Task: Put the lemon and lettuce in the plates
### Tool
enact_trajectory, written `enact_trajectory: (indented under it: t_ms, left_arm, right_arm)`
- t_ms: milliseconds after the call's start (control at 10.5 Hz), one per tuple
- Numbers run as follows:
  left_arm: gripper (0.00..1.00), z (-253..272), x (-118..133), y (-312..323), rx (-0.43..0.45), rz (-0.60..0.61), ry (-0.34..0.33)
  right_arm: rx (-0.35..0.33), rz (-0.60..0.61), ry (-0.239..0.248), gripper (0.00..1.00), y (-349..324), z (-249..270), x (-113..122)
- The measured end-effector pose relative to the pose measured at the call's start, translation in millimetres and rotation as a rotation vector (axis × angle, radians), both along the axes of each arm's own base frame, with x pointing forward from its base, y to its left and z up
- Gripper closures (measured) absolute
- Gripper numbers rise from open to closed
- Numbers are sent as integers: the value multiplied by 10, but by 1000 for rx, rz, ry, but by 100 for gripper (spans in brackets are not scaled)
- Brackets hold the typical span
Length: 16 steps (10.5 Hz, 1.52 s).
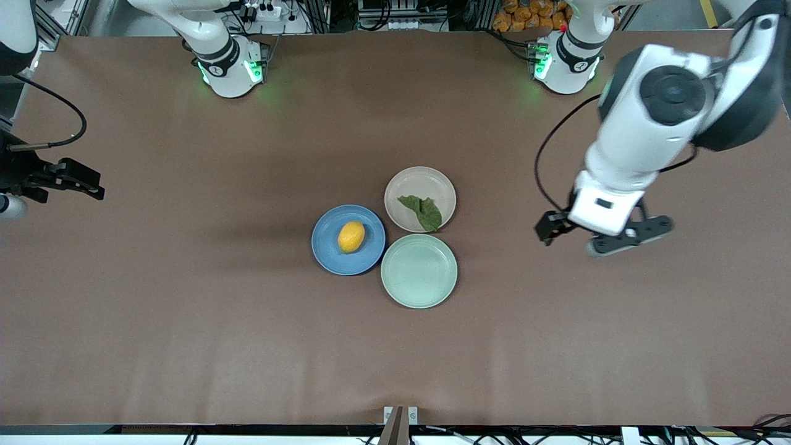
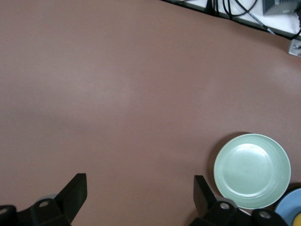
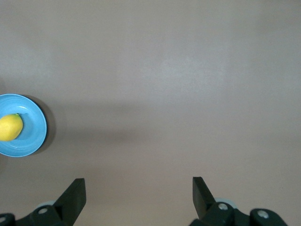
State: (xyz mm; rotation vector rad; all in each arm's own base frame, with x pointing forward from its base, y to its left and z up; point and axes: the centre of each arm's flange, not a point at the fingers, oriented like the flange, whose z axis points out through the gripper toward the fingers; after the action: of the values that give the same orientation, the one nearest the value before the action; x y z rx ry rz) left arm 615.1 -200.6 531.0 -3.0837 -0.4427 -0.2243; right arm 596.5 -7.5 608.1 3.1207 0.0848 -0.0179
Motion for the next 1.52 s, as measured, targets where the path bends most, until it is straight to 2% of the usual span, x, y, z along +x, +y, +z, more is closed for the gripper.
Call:
enact_trajectory:
  t_ms: [284, 1043, 1517]
  left_arm:
    - [0, 195, 44, 547, -19, -24, 27]
    - [0, 466, 22, 1479, -21, -158, 41]
    - [0, 408, -7, 1844, 3, -222, 89]
  right_arm:
    - [0, -5, 31, 0, -27, -25, -34]
    - [-1, -9, 32, 0, -46, -25, -37]
    - [-1, -10, 33, 0, -54, -26, -39]
